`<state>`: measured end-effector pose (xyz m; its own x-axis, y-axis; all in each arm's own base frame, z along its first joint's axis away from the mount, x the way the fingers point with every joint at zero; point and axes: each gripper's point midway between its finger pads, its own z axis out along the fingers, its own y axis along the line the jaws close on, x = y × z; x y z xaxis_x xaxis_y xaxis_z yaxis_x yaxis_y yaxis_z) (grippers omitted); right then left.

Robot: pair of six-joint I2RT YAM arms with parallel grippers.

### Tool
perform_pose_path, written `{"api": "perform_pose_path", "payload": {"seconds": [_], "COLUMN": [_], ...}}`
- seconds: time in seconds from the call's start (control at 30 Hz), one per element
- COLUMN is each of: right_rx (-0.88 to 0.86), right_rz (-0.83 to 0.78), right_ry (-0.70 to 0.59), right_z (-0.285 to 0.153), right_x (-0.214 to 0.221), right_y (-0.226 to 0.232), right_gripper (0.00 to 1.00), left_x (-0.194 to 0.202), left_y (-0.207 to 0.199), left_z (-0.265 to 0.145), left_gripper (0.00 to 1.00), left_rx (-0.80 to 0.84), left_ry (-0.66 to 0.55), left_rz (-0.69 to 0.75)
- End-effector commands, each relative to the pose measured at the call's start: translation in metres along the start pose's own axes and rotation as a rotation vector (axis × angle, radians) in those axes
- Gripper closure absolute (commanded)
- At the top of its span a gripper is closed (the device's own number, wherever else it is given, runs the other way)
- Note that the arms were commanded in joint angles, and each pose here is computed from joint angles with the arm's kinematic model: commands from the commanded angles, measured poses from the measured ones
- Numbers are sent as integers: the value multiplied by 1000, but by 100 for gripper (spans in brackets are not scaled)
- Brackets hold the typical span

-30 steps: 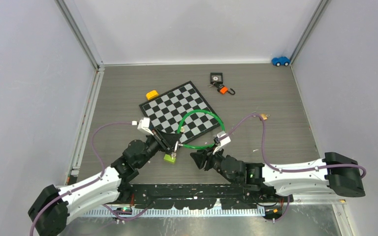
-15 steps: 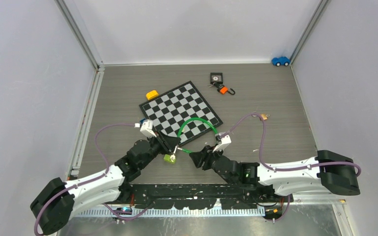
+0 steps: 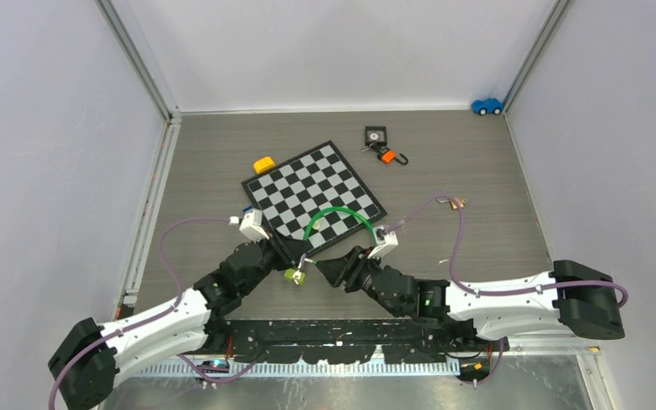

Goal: Lock with the key
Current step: Lock the lock.

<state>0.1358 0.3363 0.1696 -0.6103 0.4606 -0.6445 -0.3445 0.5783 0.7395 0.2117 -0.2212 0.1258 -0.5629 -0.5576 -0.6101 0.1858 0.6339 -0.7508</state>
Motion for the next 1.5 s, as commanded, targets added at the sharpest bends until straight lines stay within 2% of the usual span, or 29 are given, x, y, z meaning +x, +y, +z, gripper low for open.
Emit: {"api": "perform_pose_path", "payload": {"seconds": [0.0,0.1,0.33,0.6,0.67,0.73,0.83,0.93,1.07,1.47], "right_rx": [-101,-120,-92,-39,-56,-73,-127,-196,-225,-258], "right_rz": [312,350,249,223,178,196,248,128,125,162], "right_ry": [-59,-85,-232,-364,-365,-338,-252,-187,-155,-137], "right_z": [-2,-1,-12,-9,-6,-2,9,13,17,32], "right_x": [-9,-1,3,-14,-13,-10,-7,2,5,9], "right_y": [15,11,9,-2,-5,-15,-19,3,19,14], "right_gripper": [46,43,41,37,43,44,38,33,27,25], "left_x": [-33,-46,-73,-73,-70,-64,-55,-48,-44,-32], "left_y": [-18,-20,-35,-36,-39,-43,-48,-48,-50,-72], "left_z": [-1,-3,-12,-17,-17,-17,-17,-14,-12,-8], "left_gripper": [100,100,100,100,100,100,100,100,100,100], "left_rx": [-32,-63,-58,-31,-17,-10,-1,5,36,115], "left_ry": [-106,-146,-230,-232,-214,-178,-118,-89,-80,7], "left_rz": [-107,-187,-340,-400,-395,-386,-382,-384,-405,-421]}}
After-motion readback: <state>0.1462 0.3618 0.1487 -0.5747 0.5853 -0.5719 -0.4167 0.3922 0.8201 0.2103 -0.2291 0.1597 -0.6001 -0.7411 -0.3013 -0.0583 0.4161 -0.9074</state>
